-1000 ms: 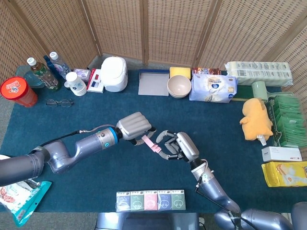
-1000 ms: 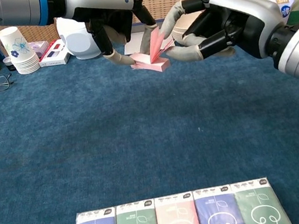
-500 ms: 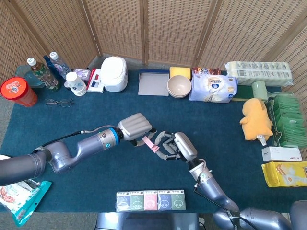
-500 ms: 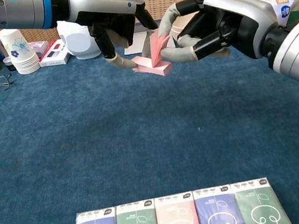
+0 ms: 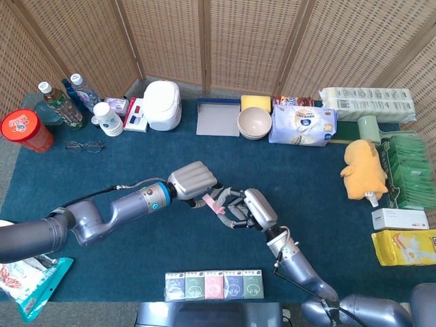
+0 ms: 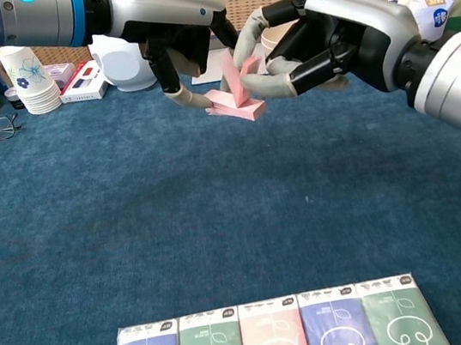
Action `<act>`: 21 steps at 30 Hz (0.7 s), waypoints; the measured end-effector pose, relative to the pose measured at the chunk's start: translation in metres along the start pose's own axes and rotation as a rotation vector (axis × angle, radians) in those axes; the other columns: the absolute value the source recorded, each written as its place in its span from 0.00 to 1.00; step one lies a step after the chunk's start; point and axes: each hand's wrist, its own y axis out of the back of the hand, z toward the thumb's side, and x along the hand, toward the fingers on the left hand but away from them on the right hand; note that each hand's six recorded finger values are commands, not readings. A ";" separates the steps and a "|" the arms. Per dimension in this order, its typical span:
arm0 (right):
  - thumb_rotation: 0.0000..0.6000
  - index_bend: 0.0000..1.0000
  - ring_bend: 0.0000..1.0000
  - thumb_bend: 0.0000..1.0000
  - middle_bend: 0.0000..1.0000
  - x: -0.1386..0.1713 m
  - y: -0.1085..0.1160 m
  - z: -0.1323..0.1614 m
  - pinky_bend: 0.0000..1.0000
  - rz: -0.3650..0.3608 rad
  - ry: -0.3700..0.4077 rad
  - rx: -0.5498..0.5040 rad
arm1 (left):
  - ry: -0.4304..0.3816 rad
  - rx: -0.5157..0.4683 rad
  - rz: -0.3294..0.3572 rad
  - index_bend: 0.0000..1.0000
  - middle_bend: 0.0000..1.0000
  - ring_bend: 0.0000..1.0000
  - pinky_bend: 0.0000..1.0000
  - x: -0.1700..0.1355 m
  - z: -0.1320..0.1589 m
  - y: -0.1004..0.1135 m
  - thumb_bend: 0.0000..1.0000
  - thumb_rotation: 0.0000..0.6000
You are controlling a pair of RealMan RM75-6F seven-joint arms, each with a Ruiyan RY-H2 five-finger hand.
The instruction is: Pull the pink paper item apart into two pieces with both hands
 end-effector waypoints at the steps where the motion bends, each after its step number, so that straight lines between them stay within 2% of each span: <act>1: 1.00 0.52 1.00 0.35 1.00 0.000 -0.001 0.000 1.00 0.004 -0.001 0.002 | 0.000 0.001 -0.002 0.66 1.00 1.00 1.00 0.000 0.000 0.000 0.39 1.00; 11: 1.00 0.48 1.00 0.36 1.00 -0.001 0.001 -0.005 1.00 0.003 -0.019 0.003 | 0.001 -0.002 -0.001 0.66 1.00 1.00 1.00 0.001 -0.001 -0.001 0.39 1.00; 21: 1.00 0.45 1.00 0.38 1.00 0.000 0.010 -0.012 1.00 -0.011 -0.034 0.004 | 0.028 -0.006 0.009 0.66 1.00 1.00 1.00 -0.007 -0.014 0.000 0.39 1.00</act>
